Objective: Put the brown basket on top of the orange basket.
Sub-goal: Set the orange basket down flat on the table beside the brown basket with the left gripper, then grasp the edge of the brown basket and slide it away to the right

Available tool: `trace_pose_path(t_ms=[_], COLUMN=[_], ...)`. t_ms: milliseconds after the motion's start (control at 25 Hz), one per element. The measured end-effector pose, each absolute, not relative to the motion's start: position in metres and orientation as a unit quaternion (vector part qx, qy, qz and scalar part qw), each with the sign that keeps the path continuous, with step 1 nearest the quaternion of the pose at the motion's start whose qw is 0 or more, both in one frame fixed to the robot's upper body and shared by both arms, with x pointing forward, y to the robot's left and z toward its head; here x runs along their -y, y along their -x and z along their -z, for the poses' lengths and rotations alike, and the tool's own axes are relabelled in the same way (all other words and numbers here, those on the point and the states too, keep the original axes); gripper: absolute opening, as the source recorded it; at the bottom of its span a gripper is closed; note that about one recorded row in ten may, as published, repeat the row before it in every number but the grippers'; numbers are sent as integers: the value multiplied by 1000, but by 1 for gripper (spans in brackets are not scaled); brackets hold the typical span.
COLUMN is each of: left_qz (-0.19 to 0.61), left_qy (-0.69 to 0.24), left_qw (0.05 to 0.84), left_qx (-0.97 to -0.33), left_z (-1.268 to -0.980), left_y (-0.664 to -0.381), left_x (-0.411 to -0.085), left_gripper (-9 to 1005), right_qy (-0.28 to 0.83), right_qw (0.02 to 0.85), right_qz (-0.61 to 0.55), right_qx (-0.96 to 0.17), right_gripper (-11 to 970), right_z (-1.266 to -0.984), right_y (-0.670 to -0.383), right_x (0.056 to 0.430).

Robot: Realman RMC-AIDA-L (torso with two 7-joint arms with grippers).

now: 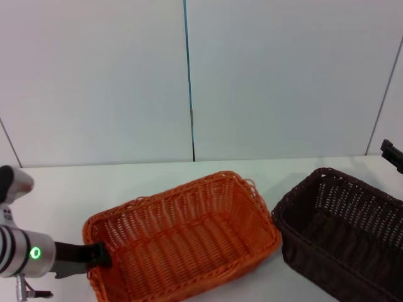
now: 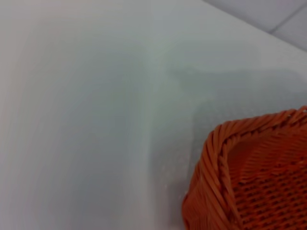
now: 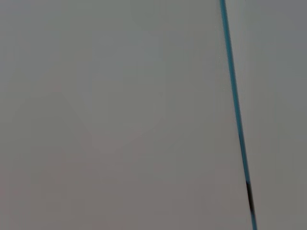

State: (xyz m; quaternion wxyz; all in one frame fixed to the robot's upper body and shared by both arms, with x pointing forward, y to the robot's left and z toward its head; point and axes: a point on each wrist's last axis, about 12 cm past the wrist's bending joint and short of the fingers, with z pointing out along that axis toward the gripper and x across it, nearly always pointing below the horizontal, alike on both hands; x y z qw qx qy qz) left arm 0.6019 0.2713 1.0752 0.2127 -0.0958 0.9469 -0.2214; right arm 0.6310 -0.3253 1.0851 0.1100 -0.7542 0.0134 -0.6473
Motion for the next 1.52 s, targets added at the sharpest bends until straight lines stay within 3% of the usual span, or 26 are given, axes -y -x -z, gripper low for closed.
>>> trace_pose_path(t_ms=[680, 1280, 1520], left_qz=[198, 199, 200], left_qy=[4, 5, 1], left_qw=[206, 202, 202], left_qx=[-958, -959, -959], left_z=[-1078, -1077, -1079], left_y=[-607, -605, -607], left_x=[-239, -241, -238], left_gripper=[144, 172, 420], right_qy=[758, 760, 760], right_qw=[110, 109, 108], right_qz=[642, 640, 640], right_qx=[-16, -15, -16], right_gripper=[759, 758, 758], right_z=[-1081, -1079, -1079], right_y=[-628, -627, -626], right_x=[326, 327, 328])
